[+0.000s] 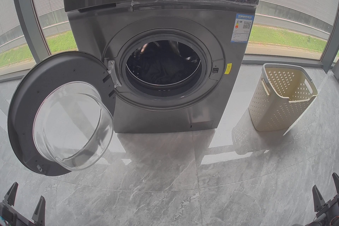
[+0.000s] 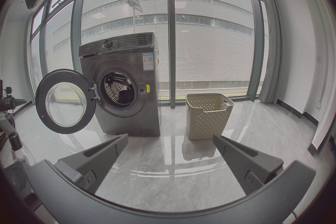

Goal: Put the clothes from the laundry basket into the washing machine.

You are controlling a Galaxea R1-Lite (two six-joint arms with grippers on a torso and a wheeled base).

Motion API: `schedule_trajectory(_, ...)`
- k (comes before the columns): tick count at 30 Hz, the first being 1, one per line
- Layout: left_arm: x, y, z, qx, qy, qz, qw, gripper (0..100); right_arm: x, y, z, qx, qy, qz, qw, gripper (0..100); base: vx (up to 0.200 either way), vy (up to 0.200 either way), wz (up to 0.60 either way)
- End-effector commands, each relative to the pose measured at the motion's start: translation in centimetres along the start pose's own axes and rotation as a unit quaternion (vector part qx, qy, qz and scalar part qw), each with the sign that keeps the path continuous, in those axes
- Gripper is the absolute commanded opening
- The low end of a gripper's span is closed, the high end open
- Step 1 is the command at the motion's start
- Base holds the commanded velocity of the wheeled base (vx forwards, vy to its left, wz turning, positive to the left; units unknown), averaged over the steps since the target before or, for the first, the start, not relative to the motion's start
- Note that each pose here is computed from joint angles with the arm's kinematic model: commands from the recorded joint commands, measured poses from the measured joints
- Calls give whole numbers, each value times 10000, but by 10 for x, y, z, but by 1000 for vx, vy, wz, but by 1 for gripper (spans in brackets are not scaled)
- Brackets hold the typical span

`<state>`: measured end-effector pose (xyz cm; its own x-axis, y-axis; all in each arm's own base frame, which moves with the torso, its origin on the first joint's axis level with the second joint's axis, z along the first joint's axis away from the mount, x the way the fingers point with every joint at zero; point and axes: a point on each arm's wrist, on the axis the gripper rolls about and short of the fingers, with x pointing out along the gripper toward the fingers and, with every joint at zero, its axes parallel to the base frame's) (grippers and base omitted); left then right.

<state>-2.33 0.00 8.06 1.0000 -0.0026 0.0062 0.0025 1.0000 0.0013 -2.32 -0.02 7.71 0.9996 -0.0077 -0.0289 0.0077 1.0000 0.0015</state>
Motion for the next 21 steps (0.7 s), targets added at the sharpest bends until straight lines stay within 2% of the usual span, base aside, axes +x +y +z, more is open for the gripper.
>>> schedule_trajectory(1,0,0,-5,-6,31,-3,10000,100,0,0,-2,-1,-14,0,10000,100,0,200,0)
schedule_trajectory(6,0,0,-5,-6,31,-10,10000,100,0,0,-2,-1,-14,0,10000,100,0,200,0)
schedule_trajectory(11,0,0,-5,-129,23,-2,9999,100,0,0,-2,-1,-14,0,10000,100,0,200,0)
schedule_trajectory(18,0,0,-5,-152,14,105,9998,100,0,0,-2,-1,-14,0,10000,100,0,200,0)
schedule_trajectory(21,0,0,-5,-129,14,105,9999,100,0,0,-2,-1,-14,0,10000,100,0,0,0)
